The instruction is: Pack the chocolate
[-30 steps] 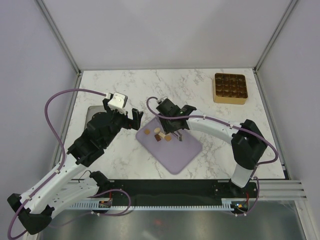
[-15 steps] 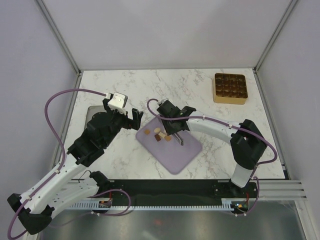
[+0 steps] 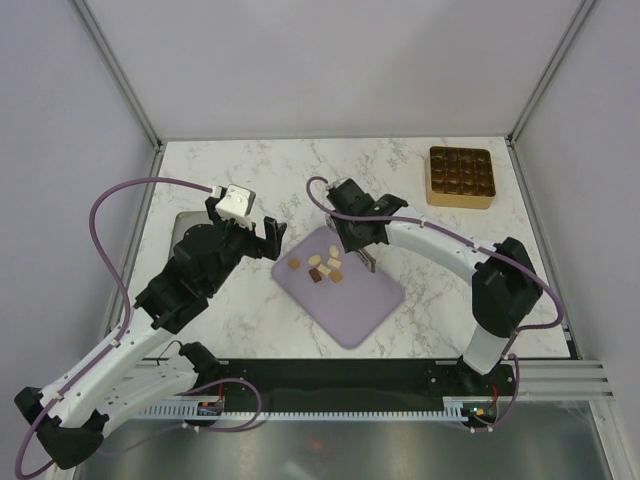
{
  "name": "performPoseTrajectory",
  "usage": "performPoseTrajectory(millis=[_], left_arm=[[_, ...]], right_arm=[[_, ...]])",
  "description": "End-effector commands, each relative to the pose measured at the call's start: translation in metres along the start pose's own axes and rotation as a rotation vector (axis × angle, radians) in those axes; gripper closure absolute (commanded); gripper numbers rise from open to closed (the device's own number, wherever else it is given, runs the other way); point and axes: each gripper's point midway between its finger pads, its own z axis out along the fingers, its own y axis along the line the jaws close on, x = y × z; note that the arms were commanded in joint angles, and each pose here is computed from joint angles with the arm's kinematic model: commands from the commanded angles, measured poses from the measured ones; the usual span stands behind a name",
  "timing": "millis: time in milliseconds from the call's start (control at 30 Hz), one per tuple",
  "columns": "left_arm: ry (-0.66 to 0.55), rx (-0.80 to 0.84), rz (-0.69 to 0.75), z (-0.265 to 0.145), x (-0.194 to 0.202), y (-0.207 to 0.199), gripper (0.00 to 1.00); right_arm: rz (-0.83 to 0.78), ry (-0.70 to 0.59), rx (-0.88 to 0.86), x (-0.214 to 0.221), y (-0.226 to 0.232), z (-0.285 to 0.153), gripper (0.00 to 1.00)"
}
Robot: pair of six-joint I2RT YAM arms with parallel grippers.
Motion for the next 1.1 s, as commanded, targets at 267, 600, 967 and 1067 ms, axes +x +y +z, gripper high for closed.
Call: performPoseTrajectory(millis=[267,600,967,1067], left_arm=[[-0.038,-0.023,0.016,-0.001,-0.009,0.005,0.03],[-0.033,-0.019,0.018,0.000,-0.008,0.004,0.03],[-0.032,-0.016,0.018,0.000,-0.008,0.003,0.03],[-0.034,-0.017,0.019,0.000,-0.008,0.004,0.03]], right_arm=[[0.272,-0.213,0.255,-0.081,-0.175,-0.059,0.65],[0.460,-0.231,0.390,-0.109,-0.278,-0.046,0.65],[0.504,-0.200,0.411,-0.114,-0.309,-0.014,0.64],[0.511,-0.183,0.411,-0.108,-0.310,-0.009,0.64]])
